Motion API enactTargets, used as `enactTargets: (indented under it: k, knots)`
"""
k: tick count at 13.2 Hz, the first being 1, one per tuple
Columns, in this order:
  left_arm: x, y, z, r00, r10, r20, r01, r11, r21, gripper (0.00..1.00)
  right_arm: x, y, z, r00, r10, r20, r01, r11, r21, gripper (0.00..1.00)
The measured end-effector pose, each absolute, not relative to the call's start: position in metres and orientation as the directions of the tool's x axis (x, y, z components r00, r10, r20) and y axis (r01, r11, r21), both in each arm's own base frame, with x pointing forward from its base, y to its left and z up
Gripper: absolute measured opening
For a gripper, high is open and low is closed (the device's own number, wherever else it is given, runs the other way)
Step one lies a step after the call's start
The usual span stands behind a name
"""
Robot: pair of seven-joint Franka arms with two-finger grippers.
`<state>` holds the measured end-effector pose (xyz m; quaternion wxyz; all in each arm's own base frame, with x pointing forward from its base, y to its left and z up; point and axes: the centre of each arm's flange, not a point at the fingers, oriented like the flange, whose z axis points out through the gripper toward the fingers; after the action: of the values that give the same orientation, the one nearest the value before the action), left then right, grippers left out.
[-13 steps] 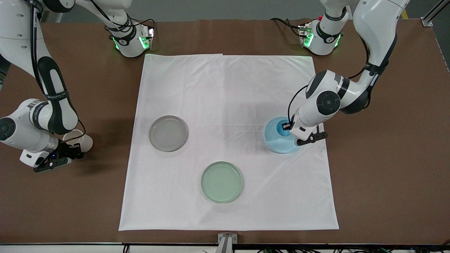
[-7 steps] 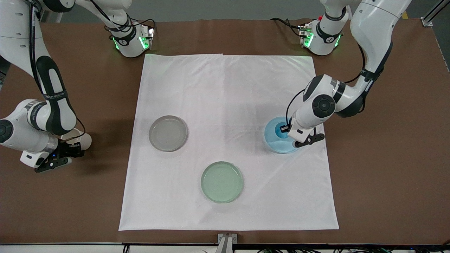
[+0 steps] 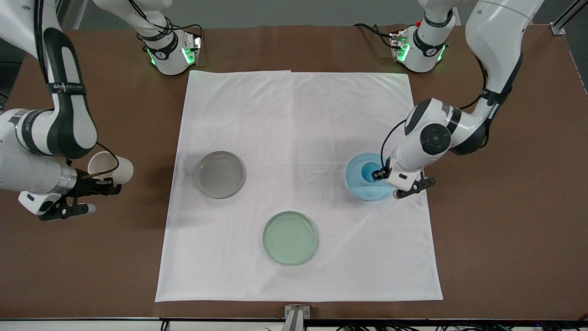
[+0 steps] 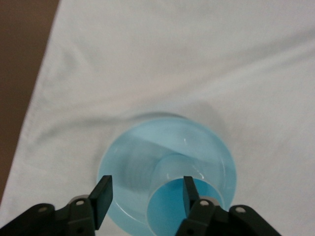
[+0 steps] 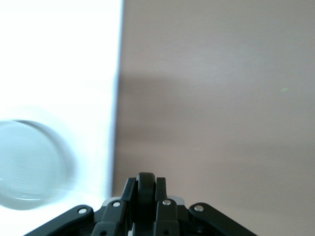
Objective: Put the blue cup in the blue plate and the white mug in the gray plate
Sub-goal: 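Release the cup and lift the left gripper while the right gripper carries the mug, then lower the white mug onto the gray plate with the right gripper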
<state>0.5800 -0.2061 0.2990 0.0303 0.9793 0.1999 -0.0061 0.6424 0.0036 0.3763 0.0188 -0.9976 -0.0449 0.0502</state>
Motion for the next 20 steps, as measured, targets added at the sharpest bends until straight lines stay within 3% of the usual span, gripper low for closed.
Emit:
enactTargets:
  k: [3,6,10,14,20]
  knots:
    - [0.607,-0.161,0.386,0.912,0.406,0.064,0.403,-0.914,0.054,0.99,0.626,0.113,0.378,0.993,-0.017,-0.115,-0.019,-1.0,-0.015,0.19]
    - [0.623,-0.129,0.464,0.917,0.393,0.073,0.393,-0.919,0.014,1.0,0.607,0.201,0.365,0.996,-0.066,-0.062,-0.066,-0.998,-0.009,0.19]
    - [0.624,-0.086,0.543,0.954,0.298,0.039,0.3,-0.953,-0.039,1.0,0.601,0.237,0.307,0.996,-0.086,0.008,-0.085,-0.996,-0.019,0.19]
    - [0.596,-0.054,0.604,0.983,0.179,0.036,0.181,-0.979,-0.09,1.0,0.603,0.237,0.257,0.996,-0.086,-0.005,-0.086,-0.996,0.002,0.19]
    - [0.547,-0.058,0.646,0.993,0.114,-0.027,0.112,-0.991,-0.077,1.0,0.602,0.237,0.243,0.996,-0.083,-0.012,-0.083,-0.996,0.012,0.19]
